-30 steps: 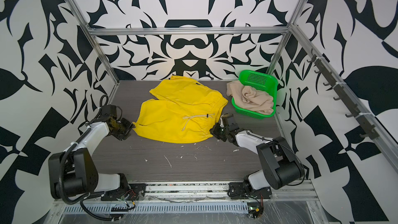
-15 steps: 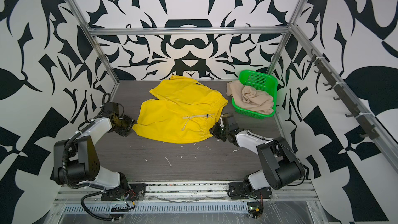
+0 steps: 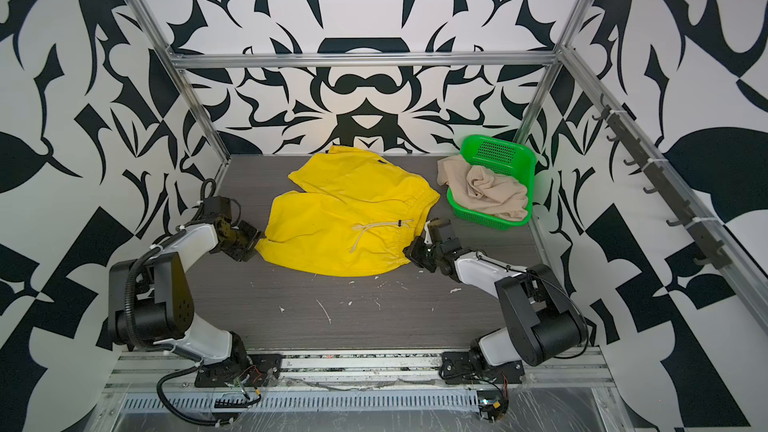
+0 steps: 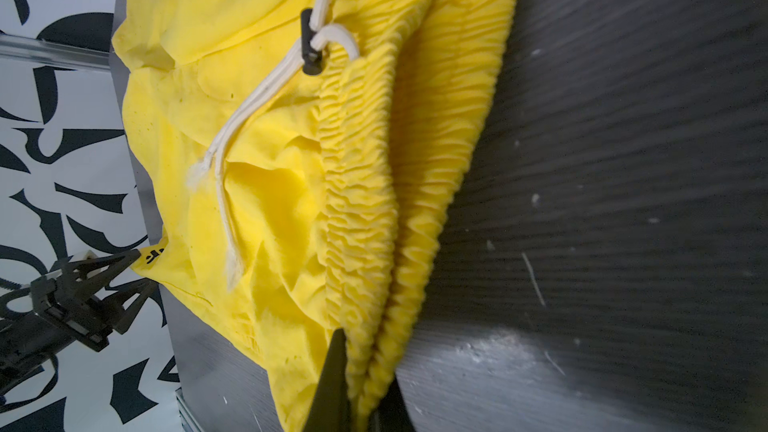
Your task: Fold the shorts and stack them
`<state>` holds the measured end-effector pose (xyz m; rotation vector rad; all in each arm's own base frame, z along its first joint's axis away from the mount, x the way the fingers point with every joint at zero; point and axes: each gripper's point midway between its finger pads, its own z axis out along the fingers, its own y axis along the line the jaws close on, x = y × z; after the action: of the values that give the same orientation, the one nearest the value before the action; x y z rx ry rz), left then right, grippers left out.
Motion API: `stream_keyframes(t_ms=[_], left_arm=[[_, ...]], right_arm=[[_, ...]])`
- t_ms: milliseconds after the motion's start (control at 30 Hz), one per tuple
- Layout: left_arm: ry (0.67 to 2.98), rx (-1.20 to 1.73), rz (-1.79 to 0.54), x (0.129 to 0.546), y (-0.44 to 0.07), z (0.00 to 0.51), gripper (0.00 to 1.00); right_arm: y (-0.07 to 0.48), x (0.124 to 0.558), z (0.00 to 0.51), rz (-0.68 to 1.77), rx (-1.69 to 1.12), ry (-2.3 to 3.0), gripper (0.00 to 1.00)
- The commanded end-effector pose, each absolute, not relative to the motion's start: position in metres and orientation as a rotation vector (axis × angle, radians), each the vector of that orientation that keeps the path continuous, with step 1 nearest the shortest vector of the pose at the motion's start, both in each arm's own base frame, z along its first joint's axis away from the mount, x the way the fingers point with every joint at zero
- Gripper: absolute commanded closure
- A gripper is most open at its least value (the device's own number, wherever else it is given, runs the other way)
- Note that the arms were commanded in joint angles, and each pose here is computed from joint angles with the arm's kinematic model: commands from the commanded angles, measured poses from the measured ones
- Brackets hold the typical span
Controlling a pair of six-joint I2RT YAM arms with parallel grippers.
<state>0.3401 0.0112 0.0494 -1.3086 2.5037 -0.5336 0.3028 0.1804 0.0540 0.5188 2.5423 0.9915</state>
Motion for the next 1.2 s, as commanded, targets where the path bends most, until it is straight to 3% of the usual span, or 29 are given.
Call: stream_keyframes(t_ms=[0,133,300,400,800,967,1167], left_arm=[[2.497,-1.323,-0.53,0.346,0.014,0.049,0.47],[2.506,-1.327,-0.527,0.344,0.014,0.047,0.59],[2.507,-1.31,-0.485,0.336,0.017,0.056,0.88],[2.486,-1.266,-0.437,0.332,0.023,0.077,0.97],[2.238,-0.899,-0.061,0.337,0.075,0.231,0.96],[2.302,-0.893,-0.058,0.323,0.07,0.217,0.94],[2.4,-0.995,-0.106,0.28,0.055,0.149,0.94]], right_arm=[[0.184,0.306,0.061,1.023,0.475,2.511,1.0],[0.184,0.305,0.061,1.024,0.475,2.512,1.0],[0.184,0.305,0.065,1.031,0.474,2.503,1.0],[0.186,0.308,0.076,1.046,0.452,2.485,1.0],[0.19,0.363,0.192,0.98,0.189,2.342,1.0],[0.193,0.358,0.187,1.025,0.211,2.379,1.0],[0.182,0.303,0.119,1.059,0.349,2.524,1.0]])
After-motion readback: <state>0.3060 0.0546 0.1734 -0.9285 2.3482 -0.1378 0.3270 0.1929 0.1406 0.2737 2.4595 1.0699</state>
